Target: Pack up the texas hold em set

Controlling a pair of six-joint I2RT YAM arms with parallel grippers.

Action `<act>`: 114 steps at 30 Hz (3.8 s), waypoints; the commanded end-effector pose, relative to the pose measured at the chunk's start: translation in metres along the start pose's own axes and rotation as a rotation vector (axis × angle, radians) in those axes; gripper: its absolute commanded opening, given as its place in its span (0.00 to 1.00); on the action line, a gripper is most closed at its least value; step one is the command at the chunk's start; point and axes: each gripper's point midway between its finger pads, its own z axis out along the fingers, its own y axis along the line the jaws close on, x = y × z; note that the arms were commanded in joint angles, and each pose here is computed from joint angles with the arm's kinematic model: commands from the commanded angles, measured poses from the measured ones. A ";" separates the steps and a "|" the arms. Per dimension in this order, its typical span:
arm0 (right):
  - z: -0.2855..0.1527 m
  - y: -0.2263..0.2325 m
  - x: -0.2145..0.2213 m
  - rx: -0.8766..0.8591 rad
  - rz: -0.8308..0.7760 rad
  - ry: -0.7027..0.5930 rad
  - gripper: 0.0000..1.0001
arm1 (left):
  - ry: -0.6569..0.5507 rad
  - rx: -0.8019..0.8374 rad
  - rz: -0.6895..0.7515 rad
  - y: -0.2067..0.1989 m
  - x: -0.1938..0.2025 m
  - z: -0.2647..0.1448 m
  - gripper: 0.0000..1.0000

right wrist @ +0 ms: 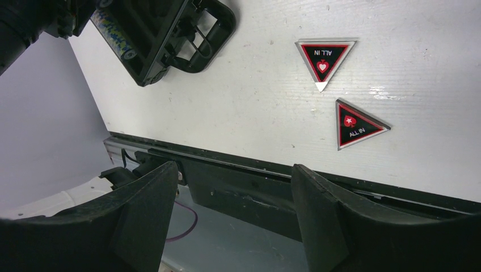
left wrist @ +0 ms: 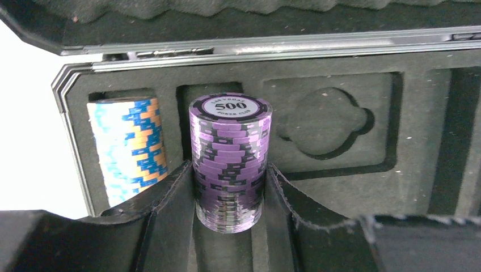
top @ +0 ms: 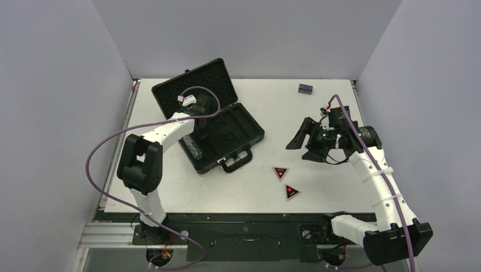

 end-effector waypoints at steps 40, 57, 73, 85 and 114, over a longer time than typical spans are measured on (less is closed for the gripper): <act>-0.005 0.007 -0.017 0.016 -0.017 -0.039 0.68 | 0.134 -0.109 -0.109 0.009 0.014 -0.017 0.56; -0.007 0.001 -0.013 0.021 0.002 -0.069 0.68 | -0.054 0.044 0.079 0.003 -0.011 -0.067 0.43; -0.007 -0.003 -0.010 0.032 0.004 -0.071 0.68 | -0.011 0.126 0.237 0.004 0.044 -0.044 0.00; -0.009 0.002 -0.018 0.036 0.005 -0.084 0.68 | -0.033 0.092 0.227 0.003 0.039 -0.023 0.00; -0.008 0.009 -0.042 0.060 -0.009 -0.111 0.68 | -0.146 0.060 0.207 0.002 -0.010 -0.012 0.00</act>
